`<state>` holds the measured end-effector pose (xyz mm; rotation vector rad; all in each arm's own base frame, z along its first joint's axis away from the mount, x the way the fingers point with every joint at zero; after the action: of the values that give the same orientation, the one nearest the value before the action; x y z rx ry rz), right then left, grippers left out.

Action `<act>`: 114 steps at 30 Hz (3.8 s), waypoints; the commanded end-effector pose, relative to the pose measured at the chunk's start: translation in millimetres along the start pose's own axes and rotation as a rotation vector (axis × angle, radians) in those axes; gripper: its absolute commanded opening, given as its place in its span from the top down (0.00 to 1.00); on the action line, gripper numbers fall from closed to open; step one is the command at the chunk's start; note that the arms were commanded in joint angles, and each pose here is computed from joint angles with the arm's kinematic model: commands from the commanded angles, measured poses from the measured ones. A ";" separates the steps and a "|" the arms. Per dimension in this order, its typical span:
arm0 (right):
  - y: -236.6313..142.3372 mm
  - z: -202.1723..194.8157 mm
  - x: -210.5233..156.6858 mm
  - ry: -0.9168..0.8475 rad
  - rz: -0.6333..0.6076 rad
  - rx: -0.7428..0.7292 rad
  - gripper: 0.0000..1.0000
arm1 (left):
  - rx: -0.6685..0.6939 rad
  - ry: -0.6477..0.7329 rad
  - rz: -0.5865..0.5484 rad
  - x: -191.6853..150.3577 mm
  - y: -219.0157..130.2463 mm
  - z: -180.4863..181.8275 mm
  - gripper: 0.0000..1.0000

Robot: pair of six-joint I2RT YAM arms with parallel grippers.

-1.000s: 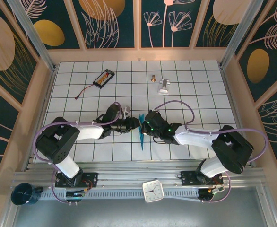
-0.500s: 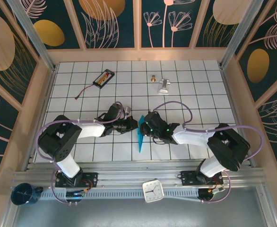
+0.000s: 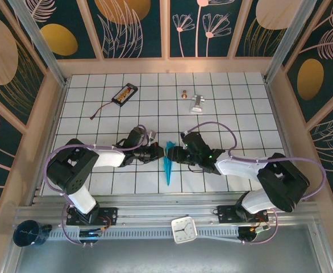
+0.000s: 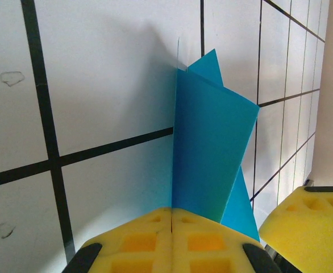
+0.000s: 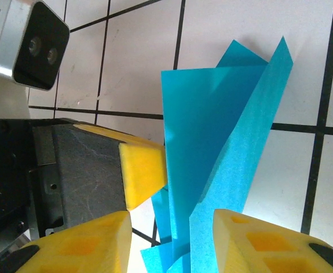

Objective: Fold a paper plane with a square sheet of paper (pick it up from the middle)
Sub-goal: Move a paper plane to the center of the table.

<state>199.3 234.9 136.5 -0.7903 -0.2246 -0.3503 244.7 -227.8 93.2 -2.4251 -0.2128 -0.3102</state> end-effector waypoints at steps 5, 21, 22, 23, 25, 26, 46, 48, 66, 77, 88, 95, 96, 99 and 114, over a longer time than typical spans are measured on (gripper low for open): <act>5.0 -9.7 -3.3 -0.002 0.004 -0.041 0.58 | -0.025 -0.004 0.004 -0.8 -0.6 0.6 1.00; 16.0 -21.1 3.8 0.009 -0.029 -0.169 0.84 | -0.009 -0.003 -0.010 -0.1 -5.7 2.0 1.00; 16.2 -22.8 4.5 0.015 -0.031 -0.172 0.88 | -0.005 -0.008 -0.017 0.8 -7.2 3.7 1.00; 16.2 -24.3 5.0 0.019 -0.032 -0.173 0.92 | -0.005 -0.014 -0.022 0.9 -8.5 5.4 1.00; 16.3 -25.4 5.7 0.020 -0.035 -0.171 0.97 | -0.003 -0.018 -0.032 2.0 -10.7 7.0 1.00; 16.4 -26.5 6.4 0.025 -0.038 -0.169 0.98 | -0.004 -0.022 -0.038 2.9 -12.1 8.1 1.00; 24.8 -43.3 20.0 0.090 -0.057 -0.137 0.98 | 0.012 -0.065 -0.099 11.3 -22.9 23.0 1.00; 27.3 -40.6 22.0 0.090 -0.053 -0.116 0.97 | -0.005 -0.065 -0.097 13.2 -21.4 21.3 1.00; 33.2 -33.1 30.0 0.085 -0.048 -0.083 0.77 | -0.023 -0.065 -0.066 16.4 -12.7 21.6 0.73; 21.1 -28.4 34.5 0.081 -0.071 -0.060 0.66 | -0.021 -0.039 -0.095 19.6 -25.5 13.9 0.57; 14.2 -22.0 38.1 0.055 -0.079 -0.034 0.59 | 0.039 -0.011 -0.106 21.6 -32.4 17.2 0.50; 4.0 -17.2 32.8 0.015 -0.101 -0.038 0.54 | 0.058 0.025 -0.135 25.1 -42.6 15.0 0.41; 1.6 -16.3 33.8 0.006 -0.112 -0.045 0.53 | 0.067 0.036 -0.147 25.8 -45.4 14.3 0.39; -0.3 -6.4 37.0 -0.061 -0.124 -0.087 0.51 | 0.103 0.054 -0.176 28.4 -53.8 13.7 0.38; 50.6 24.6 1.0 -0.233 -0.031 -0.276 0.47 | 0.205 0.031 -0.208 18.9 -70.3 23.7 0.37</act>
<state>212.8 286.6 125.3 -1.0194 -0.4046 -0.2985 255.6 -163.9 126.8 -2.2200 -0.4624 -0.4227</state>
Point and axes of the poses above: each hand's point on the last joint's axis, 136 mm out from that joint toward the fingers, its own y axis out along the fingers, its own z axis along the line the jaws close on, x = y × z, the point moved 9 cm from there along -y, back along the fingers, and after that the axes turned 8 degrees about y, right-handed, at the moved point
